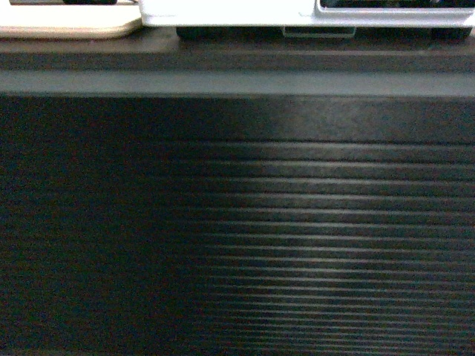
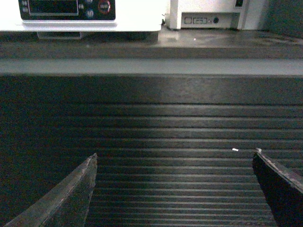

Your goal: Place dark red mango on scale at checkout

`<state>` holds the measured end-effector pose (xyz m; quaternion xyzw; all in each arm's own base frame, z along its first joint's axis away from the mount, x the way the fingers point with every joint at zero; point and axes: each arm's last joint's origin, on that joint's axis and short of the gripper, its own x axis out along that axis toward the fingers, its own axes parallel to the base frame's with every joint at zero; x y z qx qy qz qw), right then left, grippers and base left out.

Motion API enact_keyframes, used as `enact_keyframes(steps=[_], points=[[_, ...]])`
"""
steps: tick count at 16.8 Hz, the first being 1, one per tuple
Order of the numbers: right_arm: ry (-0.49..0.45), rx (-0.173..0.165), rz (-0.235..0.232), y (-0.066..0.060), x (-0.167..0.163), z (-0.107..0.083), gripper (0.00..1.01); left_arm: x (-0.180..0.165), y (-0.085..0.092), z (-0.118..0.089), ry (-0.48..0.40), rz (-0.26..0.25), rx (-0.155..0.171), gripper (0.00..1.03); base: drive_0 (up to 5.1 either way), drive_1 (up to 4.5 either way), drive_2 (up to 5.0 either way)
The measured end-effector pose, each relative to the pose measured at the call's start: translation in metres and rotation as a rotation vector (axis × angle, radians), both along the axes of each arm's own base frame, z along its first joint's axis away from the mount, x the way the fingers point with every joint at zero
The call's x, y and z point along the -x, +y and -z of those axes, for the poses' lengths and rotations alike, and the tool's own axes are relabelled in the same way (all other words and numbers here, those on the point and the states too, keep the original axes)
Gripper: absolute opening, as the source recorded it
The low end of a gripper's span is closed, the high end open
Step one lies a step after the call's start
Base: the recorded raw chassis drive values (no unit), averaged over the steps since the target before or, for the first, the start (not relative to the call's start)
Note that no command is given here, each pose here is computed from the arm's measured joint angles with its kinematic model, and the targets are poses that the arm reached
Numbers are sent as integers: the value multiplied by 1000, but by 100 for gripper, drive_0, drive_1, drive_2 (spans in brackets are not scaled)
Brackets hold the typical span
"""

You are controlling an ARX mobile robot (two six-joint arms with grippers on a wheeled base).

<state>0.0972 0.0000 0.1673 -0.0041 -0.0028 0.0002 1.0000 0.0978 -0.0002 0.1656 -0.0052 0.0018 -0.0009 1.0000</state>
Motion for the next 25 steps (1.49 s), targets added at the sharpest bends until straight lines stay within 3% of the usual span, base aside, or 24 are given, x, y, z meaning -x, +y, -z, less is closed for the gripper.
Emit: enact_keyframes(steps=[25], points=[[2, 0, 0, 0, 0, 0, 98, 0, 0, 0, 1, 0, 0, 98, 0, 0, 0]])
